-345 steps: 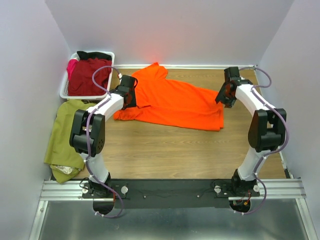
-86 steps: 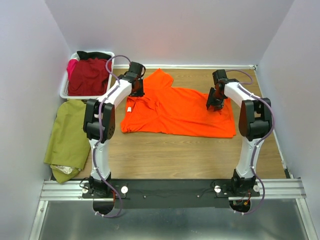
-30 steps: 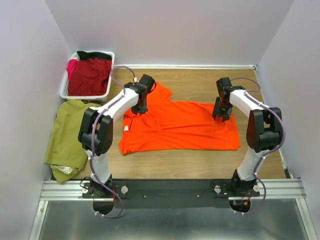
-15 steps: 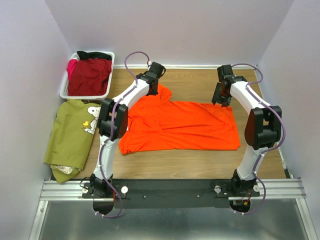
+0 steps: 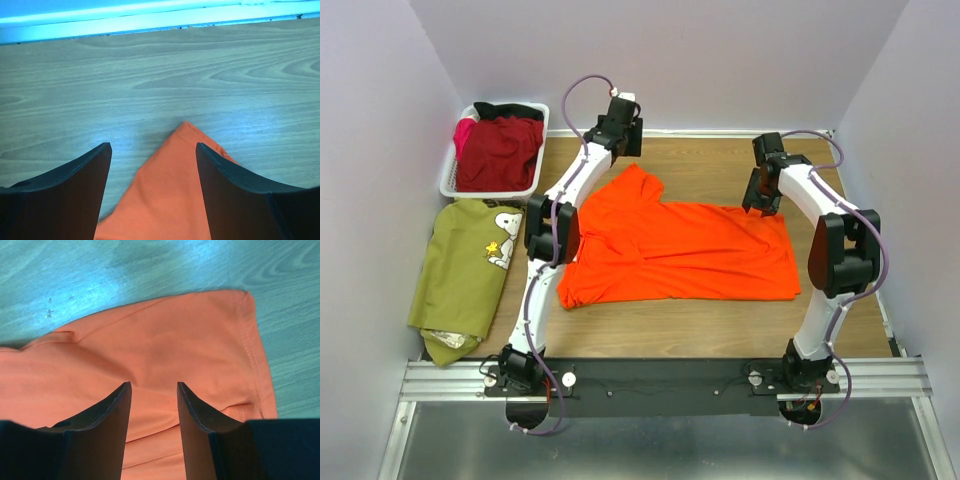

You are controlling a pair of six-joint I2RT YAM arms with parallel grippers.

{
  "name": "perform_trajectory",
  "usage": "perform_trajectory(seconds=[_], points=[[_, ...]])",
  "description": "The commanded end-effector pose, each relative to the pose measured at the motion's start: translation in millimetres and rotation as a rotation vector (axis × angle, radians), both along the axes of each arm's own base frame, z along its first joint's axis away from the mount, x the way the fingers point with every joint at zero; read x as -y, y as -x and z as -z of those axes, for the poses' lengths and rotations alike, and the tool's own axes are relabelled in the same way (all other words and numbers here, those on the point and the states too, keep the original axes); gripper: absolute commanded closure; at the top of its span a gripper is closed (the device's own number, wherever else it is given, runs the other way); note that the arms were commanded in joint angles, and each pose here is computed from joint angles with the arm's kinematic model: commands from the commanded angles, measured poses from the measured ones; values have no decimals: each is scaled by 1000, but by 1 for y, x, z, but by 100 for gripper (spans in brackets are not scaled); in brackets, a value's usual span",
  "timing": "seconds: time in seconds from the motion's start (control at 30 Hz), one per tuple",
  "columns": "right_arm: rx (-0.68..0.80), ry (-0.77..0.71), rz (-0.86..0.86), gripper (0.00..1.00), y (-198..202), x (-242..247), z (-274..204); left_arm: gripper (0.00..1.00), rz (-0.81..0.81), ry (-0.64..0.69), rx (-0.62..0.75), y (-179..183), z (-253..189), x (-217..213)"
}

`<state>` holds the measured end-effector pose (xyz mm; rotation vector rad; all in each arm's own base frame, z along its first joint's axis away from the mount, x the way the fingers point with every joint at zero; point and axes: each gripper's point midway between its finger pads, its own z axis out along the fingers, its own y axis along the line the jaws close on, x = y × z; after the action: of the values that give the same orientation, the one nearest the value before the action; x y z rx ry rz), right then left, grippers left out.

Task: Fold and stack the t-shirts
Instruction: Grap the side of the flattened tshirt furthest away from the robot with both arms

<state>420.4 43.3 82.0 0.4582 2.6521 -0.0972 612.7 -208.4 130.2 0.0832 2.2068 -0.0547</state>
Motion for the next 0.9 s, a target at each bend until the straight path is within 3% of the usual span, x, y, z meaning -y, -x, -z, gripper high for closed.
perform_trajectory(seconds=[0.0,0.3,0.73,0.87], points=[[20,-11,23,50,1,0,-3,25,56,16,-70,0,38,5],[27,-18,27,50,-2,-1,-5,31,137,95,-141,8,67,27],[9,-18,28,50,1,-1,1,31,56,73,-173,2,99,28],[3,-20,28,50,1,-2,3,37,41,68,-182,2,105,26]])
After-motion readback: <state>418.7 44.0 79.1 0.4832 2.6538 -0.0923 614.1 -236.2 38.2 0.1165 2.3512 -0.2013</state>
